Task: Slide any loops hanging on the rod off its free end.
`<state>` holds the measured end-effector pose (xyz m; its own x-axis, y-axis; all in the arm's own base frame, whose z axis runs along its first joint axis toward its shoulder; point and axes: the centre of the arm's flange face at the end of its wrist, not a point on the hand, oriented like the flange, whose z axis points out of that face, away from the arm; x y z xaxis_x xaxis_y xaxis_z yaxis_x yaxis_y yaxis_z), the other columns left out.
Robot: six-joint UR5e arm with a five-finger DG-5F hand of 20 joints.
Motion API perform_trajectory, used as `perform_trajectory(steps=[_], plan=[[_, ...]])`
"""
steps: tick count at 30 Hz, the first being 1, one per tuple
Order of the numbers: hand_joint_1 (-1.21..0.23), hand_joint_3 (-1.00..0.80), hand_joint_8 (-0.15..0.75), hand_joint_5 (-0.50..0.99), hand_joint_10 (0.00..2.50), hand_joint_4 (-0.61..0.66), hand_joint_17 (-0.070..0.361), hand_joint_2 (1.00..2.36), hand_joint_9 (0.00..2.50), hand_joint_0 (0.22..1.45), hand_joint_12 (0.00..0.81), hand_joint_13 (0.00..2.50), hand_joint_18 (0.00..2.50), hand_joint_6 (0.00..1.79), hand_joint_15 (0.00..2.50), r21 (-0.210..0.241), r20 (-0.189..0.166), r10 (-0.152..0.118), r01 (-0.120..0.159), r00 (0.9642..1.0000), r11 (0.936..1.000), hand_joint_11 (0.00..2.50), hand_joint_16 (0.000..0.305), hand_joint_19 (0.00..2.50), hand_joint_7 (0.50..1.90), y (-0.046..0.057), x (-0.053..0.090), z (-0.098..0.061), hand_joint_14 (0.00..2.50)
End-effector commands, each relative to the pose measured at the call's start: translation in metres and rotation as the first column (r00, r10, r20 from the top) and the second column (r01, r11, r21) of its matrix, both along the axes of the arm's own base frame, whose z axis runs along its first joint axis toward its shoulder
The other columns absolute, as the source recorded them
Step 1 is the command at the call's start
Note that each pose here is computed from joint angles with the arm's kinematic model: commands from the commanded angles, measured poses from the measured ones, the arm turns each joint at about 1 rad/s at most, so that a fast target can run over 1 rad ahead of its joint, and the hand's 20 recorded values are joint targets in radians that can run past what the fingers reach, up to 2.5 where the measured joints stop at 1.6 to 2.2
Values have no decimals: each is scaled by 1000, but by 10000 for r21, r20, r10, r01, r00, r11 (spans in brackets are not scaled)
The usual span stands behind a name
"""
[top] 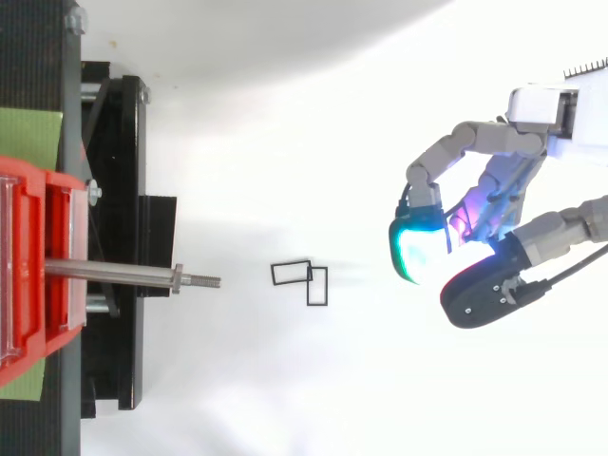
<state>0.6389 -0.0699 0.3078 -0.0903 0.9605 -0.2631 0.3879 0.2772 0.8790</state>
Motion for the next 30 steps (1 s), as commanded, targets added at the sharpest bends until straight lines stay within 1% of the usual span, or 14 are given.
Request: perform_trajectory(steps=[1,2,11,15,16,17,18,20,22,23,24,25,29,30], plan=[[-737,-436,249,-187,17,-204,90,1005,1000,695,258,1118,1065,935,369,-39,305,51,-50,9995,10000,452,40,517,1096,2,4,2,15],[-736,-439,254,-187,17,-208,90,1006,1002,695,257,1119,1065,935,370,-48,350,73,-71,9994,10000,448,40,518,1094,3,4,3,14],[-735,-432,254,-187,14,-197,91,1006,1005,693,256,1121,1067,935,370,-44,334,102,-101,9994,9999,443,40,517,1095,4,5,2,14],[-733,-433,253,-187,17,-197,91,1005,1003,693,259,1121,1066,935,369,-26,486,117,-116,9987,9999,449,40,525,1098,5,7,3,15],[-734,-430,251,-187,17,-193,91,1006,1004,692,256,1122,1067,936,373,-16,578,116,-115,9983,9999,446,40,517,1093,5,8,3,14],[-734,-429,255,-187,17,-200,91,1006,1005,692,259,1122,1066,936,370,10,759,129,-130,9970,9999,452,40,518,1089,6,10,4,14],[-735,-429,256,-187,15,-196,91,1007,1007,692,257,1121,1066,936,372,19,835,128,-130,9964,9999,454,40,517,1096,6,11,5,15],[-735,-427,257,-186,15,-194,91,1006,1008,692,258,1121,1066,936,362,37,1110,82,-87,9938,10000,454,40,523,1089,6,15,7,15],[-735,-427,254,-186,15,-191,91,1006,1008,692,259,1120,1067,936,369,55,1261,80,-88,9920,9999,451,40,517,1096,6,17,8,15],[-734,-429,256,-186,16,-192,91,1007,1009,692,255,1121,1066,936,369,70,1382,78,-88,9904,9999,448,40,526,1088,6,18,8,14],[-734,-430,256,-186,15,-193,91,1006,1010,692,256,1119,1067,936,373,70,1382,78,-88,9904,9999,452,41,518,1098,6,18,8,14],[-734,-426,256,-186,15,-193,91,1007,1010,691,256,1119,1067,936,369,81,1472,76,-89,9891,9999,452,40,517,1098,6,19,9,14],[-733,-427,259,-186,14,-190,91,1006,1008,692,258,1118,1065,936,366,106,1683,72,-91,9857,9999,450,41,523,1089,7,22,11,14],[-732,-428,256,-185,14,-194,91,1007,1008,692,257,1117,1065,936,370,108,1698,87,-106,9854,9999,452,40,525,1093,8,22,10,14]])
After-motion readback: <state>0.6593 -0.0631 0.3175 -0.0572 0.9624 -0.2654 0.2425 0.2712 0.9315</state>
